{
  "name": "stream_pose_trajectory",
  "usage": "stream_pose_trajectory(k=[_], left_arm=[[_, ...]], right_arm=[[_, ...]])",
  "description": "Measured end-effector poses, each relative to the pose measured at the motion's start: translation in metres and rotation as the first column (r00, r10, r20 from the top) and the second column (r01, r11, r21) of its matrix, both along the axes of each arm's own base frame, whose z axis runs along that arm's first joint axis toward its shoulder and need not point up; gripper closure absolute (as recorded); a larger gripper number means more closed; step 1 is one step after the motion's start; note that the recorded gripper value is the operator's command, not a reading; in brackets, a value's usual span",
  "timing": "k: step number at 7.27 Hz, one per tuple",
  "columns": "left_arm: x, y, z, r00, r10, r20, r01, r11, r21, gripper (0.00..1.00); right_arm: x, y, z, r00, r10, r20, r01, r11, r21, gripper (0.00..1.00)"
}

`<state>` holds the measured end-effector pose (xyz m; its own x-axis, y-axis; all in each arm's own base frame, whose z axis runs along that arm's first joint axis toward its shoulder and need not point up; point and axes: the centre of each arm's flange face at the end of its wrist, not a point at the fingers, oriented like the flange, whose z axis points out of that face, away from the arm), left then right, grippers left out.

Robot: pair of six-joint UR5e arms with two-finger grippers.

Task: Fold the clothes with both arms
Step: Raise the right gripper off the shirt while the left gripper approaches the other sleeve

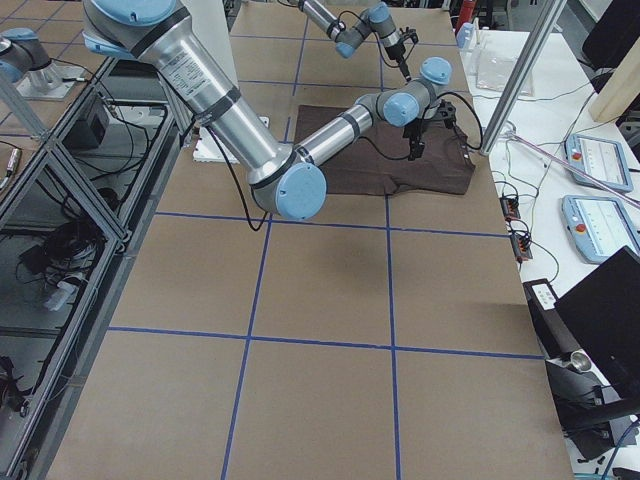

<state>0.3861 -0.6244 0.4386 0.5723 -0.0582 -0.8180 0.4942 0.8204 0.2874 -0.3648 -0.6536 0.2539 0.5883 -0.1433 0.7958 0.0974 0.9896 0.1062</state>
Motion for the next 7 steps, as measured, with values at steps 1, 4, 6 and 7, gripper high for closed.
stream_pose_trajectory(k=[1,4,6,7], left_arm=[[0.017,-0.001,0.002,1.000,-0.011,0.015,0.011,1.000,0.004,0.00],[0.037,-0.011,0.007,0.999,-0.017,0.047,0.018,1.000,-0.006,0.01],[0.041,-0.017,0.016,0.997,-0.032,0.072,0.034,0.999,-0.015,0.03],[0.043,-0.020,0.018,0.996,-0.036,0.079,0.038,0.999,-0.018,0.05]], right_arm=[[0.001,0.001,0.004,1.000,0.000,-0.004,0.000,1.000,-0.006,0.00],[0.000,0.002,0.012,1.000,0.003,-0.010,-0.003,1.000,-0.009,0.00],[-0.001,0.003,0.013,1.000,0.003,-0.011,-0.003,1.000,-0.008,0.00],[-0.001,0.003,0.013,1.000,0.003,-0.010,-0.003,1.000,-0.006,0.00]])
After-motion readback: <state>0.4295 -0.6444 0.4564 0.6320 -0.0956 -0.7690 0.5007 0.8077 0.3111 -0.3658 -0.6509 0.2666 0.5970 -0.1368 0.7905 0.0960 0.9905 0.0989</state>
